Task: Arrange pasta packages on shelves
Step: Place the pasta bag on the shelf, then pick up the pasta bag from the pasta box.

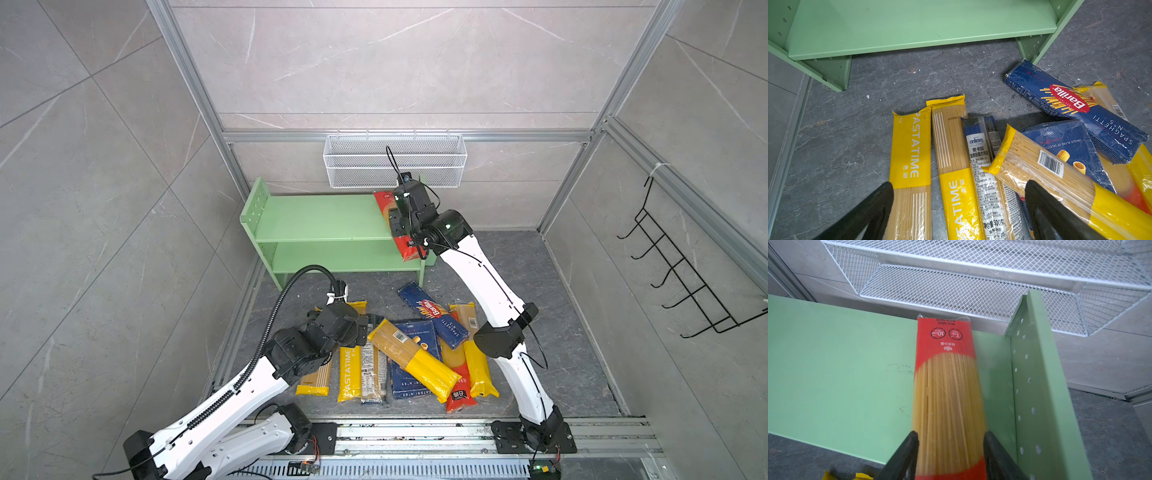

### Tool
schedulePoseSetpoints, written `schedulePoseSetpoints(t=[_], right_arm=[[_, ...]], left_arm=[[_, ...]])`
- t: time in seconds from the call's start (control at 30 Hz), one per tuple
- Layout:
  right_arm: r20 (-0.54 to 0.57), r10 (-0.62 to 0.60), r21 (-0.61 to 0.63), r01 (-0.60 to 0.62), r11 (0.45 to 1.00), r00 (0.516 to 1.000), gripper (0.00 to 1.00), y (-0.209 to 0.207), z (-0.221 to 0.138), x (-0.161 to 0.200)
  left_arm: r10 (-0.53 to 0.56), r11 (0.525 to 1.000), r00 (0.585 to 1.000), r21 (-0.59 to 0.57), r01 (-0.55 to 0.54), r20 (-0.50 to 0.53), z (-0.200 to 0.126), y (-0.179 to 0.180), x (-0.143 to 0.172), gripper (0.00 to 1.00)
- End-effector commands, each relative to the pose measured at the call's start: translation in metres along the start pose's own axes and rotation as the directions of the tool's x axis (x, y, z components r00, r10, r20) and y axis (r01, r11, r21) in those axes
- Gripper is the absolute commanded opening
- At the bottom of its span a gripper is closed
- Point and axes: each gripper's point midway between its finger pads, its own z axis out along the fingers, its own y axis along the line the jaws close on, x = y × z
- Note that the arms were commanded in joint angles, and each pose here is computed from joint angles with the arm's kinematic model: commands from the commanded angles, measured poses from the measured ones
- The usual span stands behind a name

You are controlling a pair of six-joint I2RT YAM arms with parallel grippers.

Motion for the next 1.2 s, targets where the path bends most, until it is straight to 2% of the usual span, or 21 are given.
schedulePoseSetpoints(t=[0.0, 0.27, 0.47, 0.6, 0.63, 0.67, 0.7, 1.0, 1.17], right_arm=[[0.024, 0.023, -0.019, -0.023, 1.000, 0.999, 0.53, -0.001, -0.007, -0.009], [0.037, -0.008, -0.043, 0.009, 0.999, 0.999, 0.53, 0.002, -0.054, -0.019], [-0.008, -0.083, -0.075, 0.082, 0.994, 0.997, 0.53, 0.011, -0.108, -0.001], [-0.052, -0.114, -0.127, 0.107, 0.986, 0.992, 0.55, 0.018, -0.136, 0.034], [-0.069, -0.114, -0.157, 0.102, 0.982, 0.991, 0.63, 0.019, -0.144, 0.046], [-0.085, -0.110, -0.185, 0.093, 0.978, 0.990, 0.77, 0.020, -0.149, 0.058], [-0.102, -0.099, -0.204, 0.077, 0.976, 0.990, 0.79, 0.018, -0.155, 0.070], [-0.291, -0.099, -0.237, 0.028, 0.971, 0.951, 0.81, -0.006, -0.179, 0.183], [-0.392, -0.119, -0.273, 0.008, 0.962, 0.912, 0.81, -0.002, -0.183, 0.240]], left_arm=[[-0.040, 0.999, 0.999, 0.013, 0.039, 0.036, -0.010, 0.003, -0.009, 1.00], [-0.053, 0.998, 0.998, 0.020, 0.052, 0.032, -0.012, 0.003, -0.008, 1.00], [-0.076, 0.997, 0.996, 0.033, 0.075, 0.041, -0.018, 0.007, -0.003, 1.00], [-0.074, 0.997, 0.997, 0.027, 0.073, 0.028, -0.015, 0.011, 0.007, 1.00], [-0.081, 0.996, 0.996, 0.024, 0.081, 0.023, -0.014, 0.012, 0.011, 1.00], [-0.091, 0.996, 0.996, 0.023, 0.090, 0.021, -0.014, 0.014, 0.013, 1.00], [-0.101, 0.995, 0.995, 0.022, 0.101, 0.019, -0.015, 0.016, 0.017, 1.00], [-0.147, 0.989, 0.988, 0.025, 0.146, 0.040, -0.022, 0.027, 0.025, 1.00], [-0.157, 0.986, 0.988, 0.049, 0.157, -0.008, -0.020, 0.020, 0.032, 1.00]])
